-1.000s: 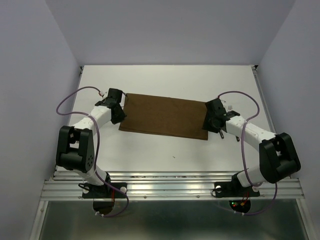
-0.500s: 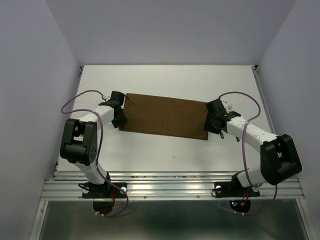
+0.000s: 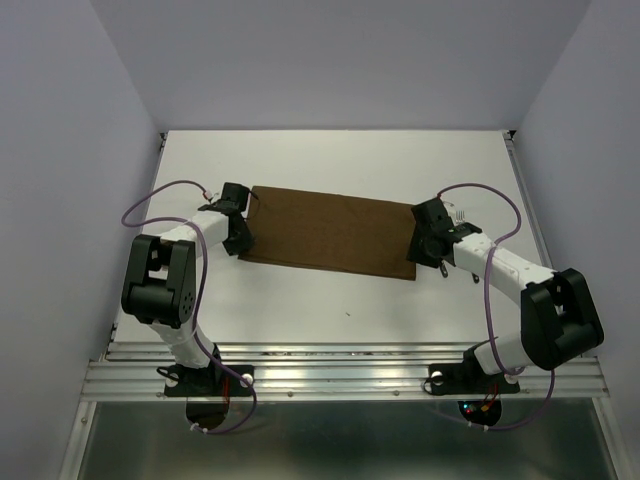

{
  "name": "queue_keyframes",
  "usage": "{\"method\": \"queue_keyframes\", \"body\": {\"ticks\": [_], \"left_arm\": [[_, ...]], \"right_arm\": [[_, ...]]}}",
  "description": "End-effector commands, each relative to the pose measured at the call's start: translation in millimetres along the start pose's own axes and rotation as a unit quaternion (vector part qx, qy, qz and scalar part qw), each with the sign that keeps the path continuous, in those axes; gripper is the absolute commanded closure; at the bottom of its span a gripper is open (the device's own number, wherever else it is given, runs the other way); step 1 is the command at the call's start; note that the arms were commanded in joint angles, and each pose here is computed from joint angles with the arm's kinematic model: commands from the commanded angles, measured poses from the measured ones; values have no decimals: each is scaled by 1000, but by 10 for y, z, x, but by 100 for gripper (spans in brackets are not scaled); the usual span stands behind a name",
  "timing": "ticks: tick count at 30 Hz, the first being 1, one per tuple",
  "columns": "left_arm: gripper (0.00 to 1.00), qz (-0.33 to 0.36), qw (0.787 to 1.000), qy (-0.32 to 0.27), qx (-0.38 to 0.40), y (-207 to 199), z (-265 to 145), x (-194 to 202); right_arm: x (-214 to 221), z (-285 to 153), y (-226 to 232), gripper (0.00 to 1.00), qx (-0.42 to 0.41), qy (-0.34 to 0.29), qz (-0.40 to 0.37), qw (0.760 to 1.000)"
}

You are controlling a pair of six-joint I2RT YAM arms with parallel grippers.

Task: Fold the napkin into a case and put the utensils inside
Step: Smooth out the rectangle-folded napkin at the center of the board.

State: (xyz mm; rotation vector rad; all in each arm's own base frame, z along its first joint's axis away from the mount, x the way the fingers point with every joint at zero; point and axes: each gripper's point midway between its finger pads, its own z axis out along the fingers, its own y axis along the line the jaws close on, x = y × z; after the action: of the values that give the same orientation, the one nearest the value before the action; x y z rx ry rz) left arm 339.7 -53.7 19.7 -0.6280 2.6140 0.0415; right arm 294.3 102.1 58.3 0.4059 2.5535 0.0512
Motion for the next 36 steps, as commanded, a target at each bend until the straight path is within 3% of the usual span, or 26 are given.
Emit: {"method": "queue_keyframes", "body": {"ticks": [1, 7, 11, 16, 20, 22, 28, 32, 36], "left_arm": [[70, -3, 1000, -5, -11, 50, 18, -18], [83, 3, 1000, -15, -16, 75, -70, -73], [98, 2, 1000, -25, -14, 78, -172, -132], [97, 4, 999, -32, -4, 50, -276, -192], [75, 8, 999, -35, 2, 35, -318, -216], [72, 9, 999, -35, 1, 39, -316, -210], [83, 10, 999, -31, 6, 16, -286, -195], [100, 7, 999, -31, 10, -7, -276, -201], [100, 7, 999, -33, 13, -14, -295, -213]], "right_arm": [[-23, -28, -14, 61, 4, -10, -1, 1000], [4, -25, 9, 61, -4, -4, 0, 1000], [-22, -53, -125, 62, 31, -13, 1, 999], [-63, -121, -209, 60, 43, -32, 5, 999], [67, -58, -358, 60, 73, -14, 13, 997], [116, -45, -365, 60, 73, -7, 18, 997], [76, -89, -354, 60, 67, -16, 19, 997], [59, -105, -356, 60, 66, -20, 17, 998], [90, -90, -357, 60, 65, -16, 20, 998]]}}
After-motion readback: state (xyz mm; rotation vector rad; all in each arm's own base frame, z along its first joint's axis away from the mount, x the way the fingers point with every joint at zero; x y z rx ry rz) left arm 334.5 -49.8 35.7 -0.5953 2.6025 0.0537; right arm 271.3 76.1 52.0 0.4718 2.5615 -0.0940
